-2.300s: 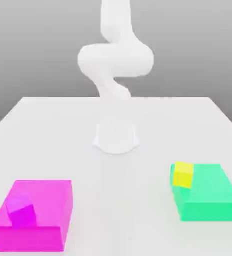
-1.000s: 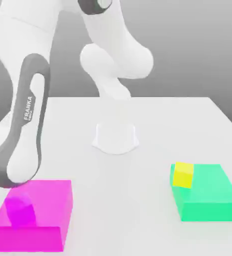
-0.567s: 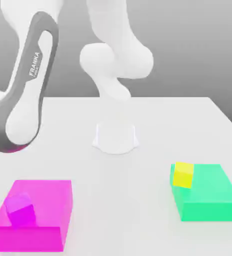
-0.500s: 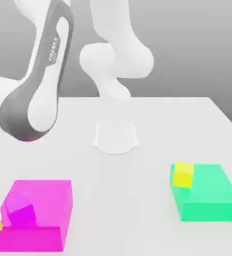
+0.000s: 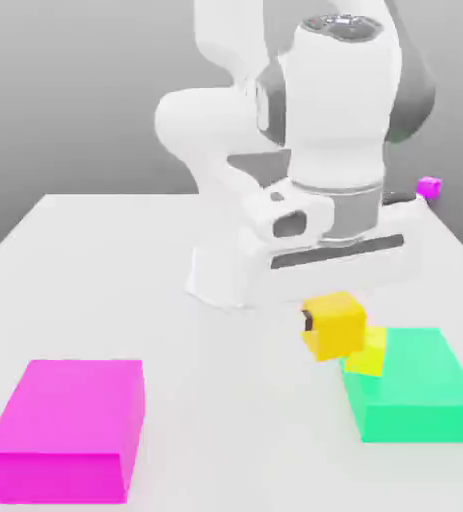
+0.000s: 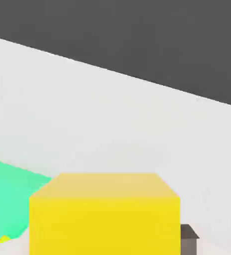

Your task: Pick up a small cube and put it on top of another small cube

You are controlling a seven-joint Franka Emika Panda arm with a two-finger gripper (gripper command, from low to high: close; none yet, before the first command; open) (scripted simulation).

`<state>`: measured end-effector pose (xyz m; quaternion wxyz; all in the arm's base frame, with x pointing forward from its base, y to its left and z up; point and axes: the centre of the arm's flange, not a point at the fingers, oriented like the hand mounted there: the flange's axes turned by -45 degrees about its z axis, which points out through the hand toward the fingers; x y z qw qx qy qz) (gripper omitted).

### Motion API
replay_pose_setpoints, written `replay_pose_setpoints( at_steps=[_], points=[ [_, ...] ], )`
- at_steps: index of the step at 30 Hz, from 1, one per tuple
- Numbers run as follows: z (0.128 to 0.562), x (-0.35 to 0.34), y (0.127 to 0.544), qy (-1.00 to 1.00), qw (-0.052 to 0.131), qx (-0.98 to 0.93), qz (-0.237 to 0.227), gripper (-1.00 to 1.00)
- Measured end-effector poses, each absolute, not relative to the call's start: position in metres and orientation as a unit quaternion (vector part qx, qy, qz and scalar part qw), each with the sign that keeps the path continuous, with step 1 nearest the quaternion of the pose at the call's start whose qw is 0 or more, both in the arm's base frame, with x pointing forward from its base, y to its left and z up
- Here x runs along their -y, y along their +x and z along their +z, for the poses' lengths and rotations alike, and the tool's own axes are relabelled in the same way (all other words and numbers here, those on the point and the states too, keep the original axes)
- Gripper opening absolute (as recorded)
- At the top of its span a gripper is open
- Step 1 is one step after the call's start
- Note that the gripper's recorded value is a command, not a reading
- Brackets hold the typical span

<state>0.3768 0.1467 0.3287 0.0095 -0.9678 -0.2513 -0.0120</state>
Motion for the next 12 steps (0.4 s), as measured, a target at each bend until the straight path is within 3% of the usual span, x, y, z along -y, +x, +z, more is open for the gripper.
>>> replay_pose_setpoints(
  at_steps=[4,9,10,12],
  points=[
    [0.318,-0.184,0.319,-0.934,0.0,0.356,-0.004,-1.0],
    [0.262,-0.187,0.311,-0.931,0.0,0.365,0.0,-1.0],
    [0.255,-0.187,0.31,-0.931,0.0,0.365,0.0,1.0],
    [0.255,-0.187,0.31,-0.931,0.0,0.365,0.0,1.0]
  ],
)
